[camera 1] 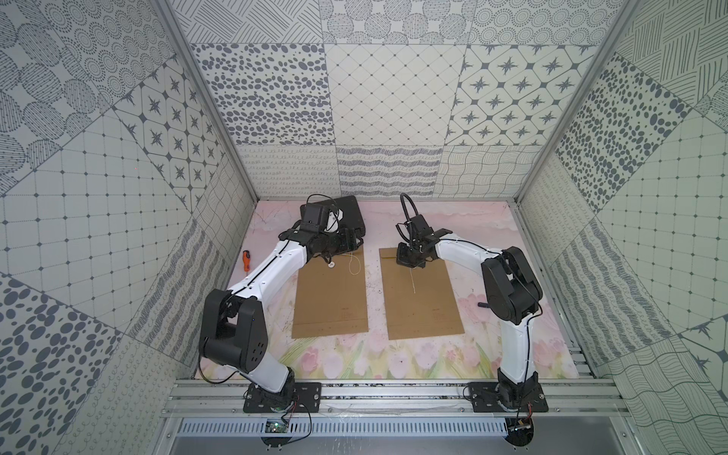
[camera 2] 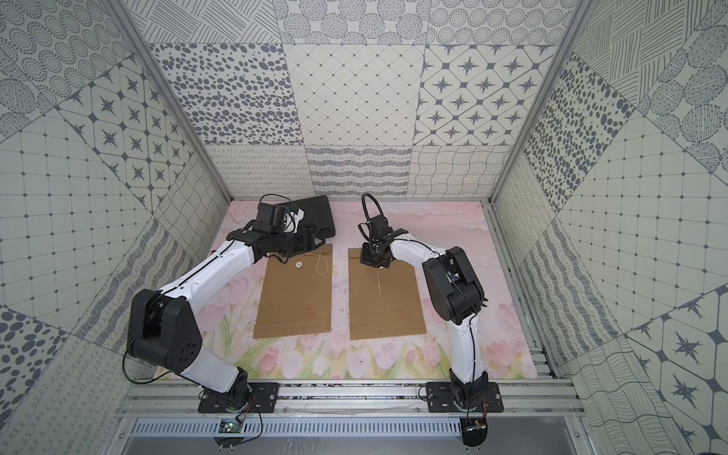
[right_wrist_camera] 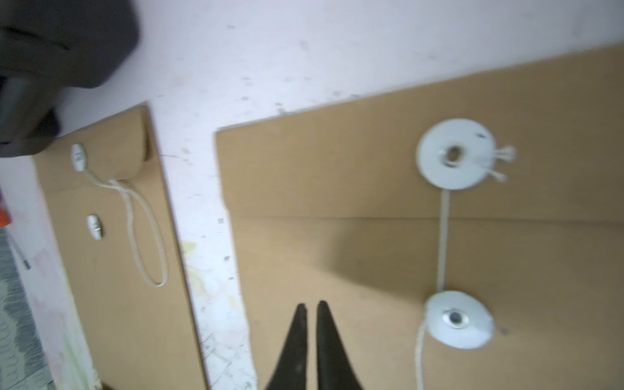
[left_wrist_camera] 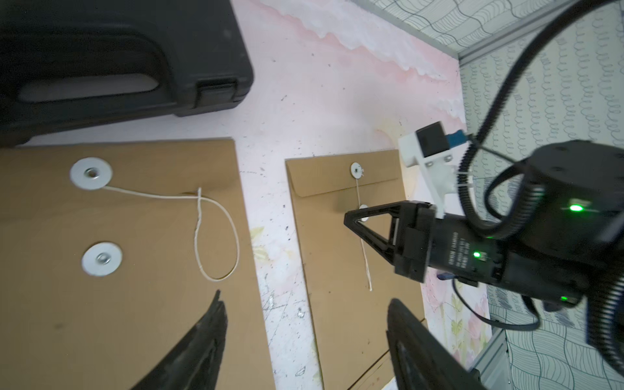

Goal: Close the mouth of the file bag
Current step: Pick up the file bag from the center of the board.

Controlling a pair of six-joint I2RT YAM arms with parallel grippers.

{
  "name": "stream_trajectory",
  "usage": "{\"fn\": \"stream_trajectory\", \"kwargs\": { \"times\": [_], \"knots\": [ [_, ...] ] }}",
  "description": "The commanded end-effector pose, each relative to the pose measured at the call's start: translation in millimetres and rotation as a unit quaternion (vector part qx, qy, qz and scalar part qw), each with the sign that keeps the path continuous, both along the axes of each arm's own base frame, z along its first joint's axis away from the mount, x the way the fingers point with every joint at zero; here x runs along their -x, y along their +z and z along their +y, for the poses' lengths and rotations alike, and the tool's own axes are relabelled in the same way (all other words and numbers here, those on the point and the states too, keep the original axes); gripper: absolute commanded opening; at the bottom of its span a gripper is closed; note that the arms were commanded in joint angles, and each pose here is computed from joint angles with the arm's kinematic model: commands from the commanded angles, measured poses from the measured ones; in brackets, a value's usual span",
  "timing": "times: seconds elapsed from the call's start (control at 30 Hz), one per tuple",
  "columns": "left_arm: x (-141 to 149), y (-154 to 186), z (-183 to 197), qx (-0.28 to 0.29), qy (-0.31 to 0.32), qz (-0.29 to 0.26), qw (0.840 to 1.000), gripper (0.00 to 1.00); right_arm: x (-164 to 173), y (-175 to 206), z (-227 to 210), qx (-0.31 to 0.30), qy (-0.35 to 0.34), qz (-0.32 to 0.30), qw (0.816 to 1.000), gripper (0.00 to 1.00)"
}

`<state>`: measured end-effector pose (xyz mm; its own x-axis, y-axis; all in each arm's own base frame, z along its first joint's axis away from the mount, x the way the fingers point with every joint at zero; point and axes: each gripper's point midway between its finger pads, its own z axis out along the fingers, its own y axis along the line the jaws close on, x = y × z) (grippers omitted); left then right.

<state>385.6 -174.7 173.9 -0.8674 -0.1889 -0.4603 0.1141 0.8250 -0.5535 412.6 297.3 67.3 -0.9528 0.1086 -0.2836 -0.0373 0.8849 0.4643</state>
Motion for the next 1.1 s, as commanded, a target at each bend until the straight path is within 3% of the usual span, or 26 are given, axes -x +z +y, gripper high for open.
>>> {"fn": "stream_trajectory", "kwargs": {
  "times": [0.0,0.2,0.4,0.5,0.8,1.07],
  "knots": [
    [6.4,-20.7,57.6,-0.002,0.113,0.016,0.993,0.73,-1.8,40.5,54.2,-0.084,0.039,-0.026,0.995,0.30],
    [36.8,-52.4,122.4,-0.046,0.226,0.047,0.972,0.73,-7.3,30.1,100.7,-0.113,0.015,-0.003,0.993,0.53],
    [56.6,-74.6,168.8,-0.080,0.309,0.071,0.945,0.81,20.9,15.1,110.4,-0.071,-0.036,0.027,0.996,0.76],
    [61.3,-88.6,183.5,-0.093,0.345,0.086,0.930,0.85,31.3,6.0,115.3,-0.059,-0.042,0.043,0.996,0.82],
    [72.8,-125.3,175.2,-0.041,0.362,0.135,0.921,0.85,66.5,-14.9,106.7,-0.037,-0.068,0.085,0.993,0.84],
    [93.0,-138.2,172.3,-0.048,0.354,0.155,0.921,0.84,139.4,-6.3,81.9,-0.030,-0.059,0.132,0.989,0.86]
  ]
}}
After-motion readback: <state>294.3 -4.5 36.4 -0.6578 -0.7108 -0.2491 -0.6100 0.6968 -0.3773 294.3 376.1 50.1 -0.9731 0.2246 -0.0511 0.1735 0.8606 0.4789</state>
